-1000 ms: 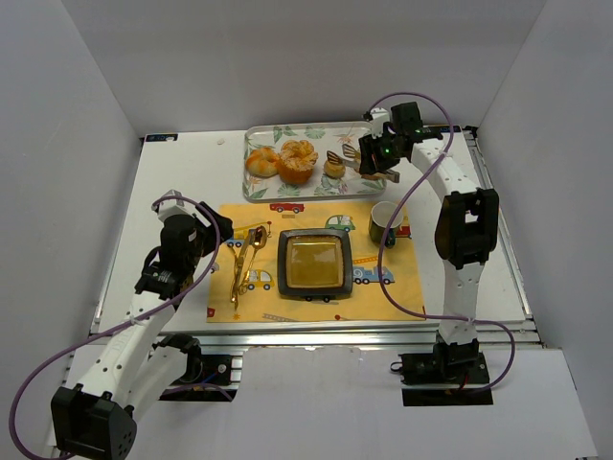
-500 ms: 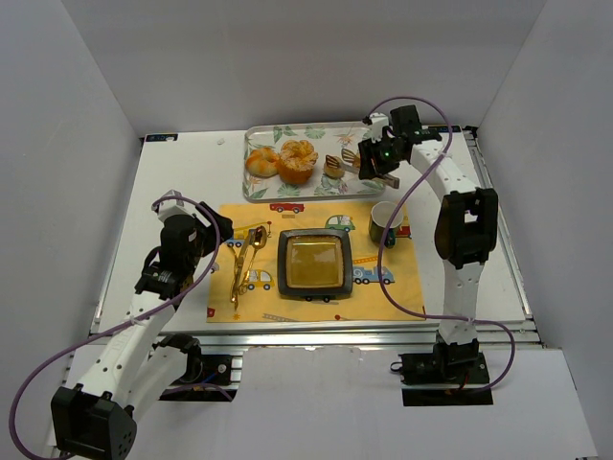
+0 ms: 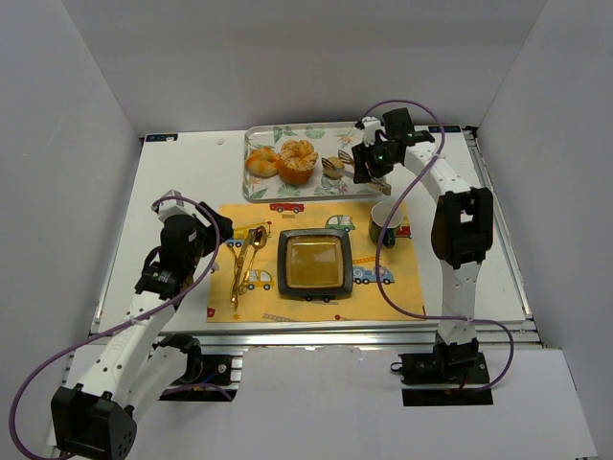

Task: Place the bread

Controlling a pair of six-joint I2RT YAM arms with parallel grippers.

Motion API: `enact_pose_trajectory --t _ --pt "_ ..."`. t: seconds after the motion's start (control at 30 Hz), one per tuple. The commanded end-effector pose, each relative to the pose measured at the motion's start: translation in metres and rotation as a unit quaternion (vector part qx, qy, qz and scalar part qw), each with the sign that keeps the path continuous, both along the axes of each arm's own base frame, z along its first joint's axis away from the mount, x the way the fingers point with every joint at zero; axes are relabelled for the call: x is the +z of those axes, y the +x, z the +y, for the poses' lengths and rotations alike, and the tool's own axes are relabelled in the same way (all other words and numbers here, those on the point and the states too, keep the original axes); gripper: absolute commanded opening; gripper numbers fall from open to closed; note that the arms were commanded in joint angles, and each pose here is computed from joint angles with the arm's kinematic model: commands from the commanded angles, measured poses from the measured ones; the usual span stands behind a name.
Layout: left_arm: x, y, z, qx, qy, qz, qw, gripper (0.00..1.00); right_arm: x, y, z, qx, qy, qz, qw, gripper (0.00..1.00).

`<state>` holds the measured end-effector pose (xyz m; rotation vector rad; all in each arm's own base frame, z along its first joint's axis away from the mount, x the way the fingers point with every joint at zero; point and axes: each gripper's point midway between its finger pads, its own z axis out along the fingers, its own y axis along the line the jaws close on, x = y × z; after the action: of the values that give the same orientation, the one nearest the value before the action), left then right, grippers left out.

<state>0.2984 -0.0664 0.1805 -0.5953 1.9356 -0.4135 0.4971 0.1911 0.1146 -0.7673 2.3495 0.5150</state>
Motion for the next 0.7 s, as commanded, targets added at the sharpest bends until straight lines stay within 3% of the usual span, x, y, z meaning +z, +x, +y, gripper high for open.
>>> enact_pose_trajectory --t 0.0,0.23,0.37,0.47,0.67 --pt "0.005 0.001 0.002 0.006 -0.001 -0.012 1.0 0.87 0.007 0.001 0.004 0.008 0.005 -0.009 1.0 0.59" --pt "0.005 0.001 0.002 0.006 -0.001 -0.011 1.0 0.87 -0.005 0.003 -0.005 -0.005 -0.021 -0.005 1.0 0.5" --pt "0.006 0.0 0.003 0.006 -0.001 -0.012 1.0 0.87 0.001 0.004 -0.004 0.001 -0.019 -0.013 1.0 0.33" --pt "0.008 0.0 0.003 0.008 -0.003 -0.016 1.0 0.87 0.023 0.005 0.0 0.012 0.001 -0.032 0.999 0.21" --pt "0.011 0.0 0.004 0.009 -0.002 -0.019 1.0 0.87 0.083 -0.01 0.007 0.043 0.054 -0.084 0.994 0.12"
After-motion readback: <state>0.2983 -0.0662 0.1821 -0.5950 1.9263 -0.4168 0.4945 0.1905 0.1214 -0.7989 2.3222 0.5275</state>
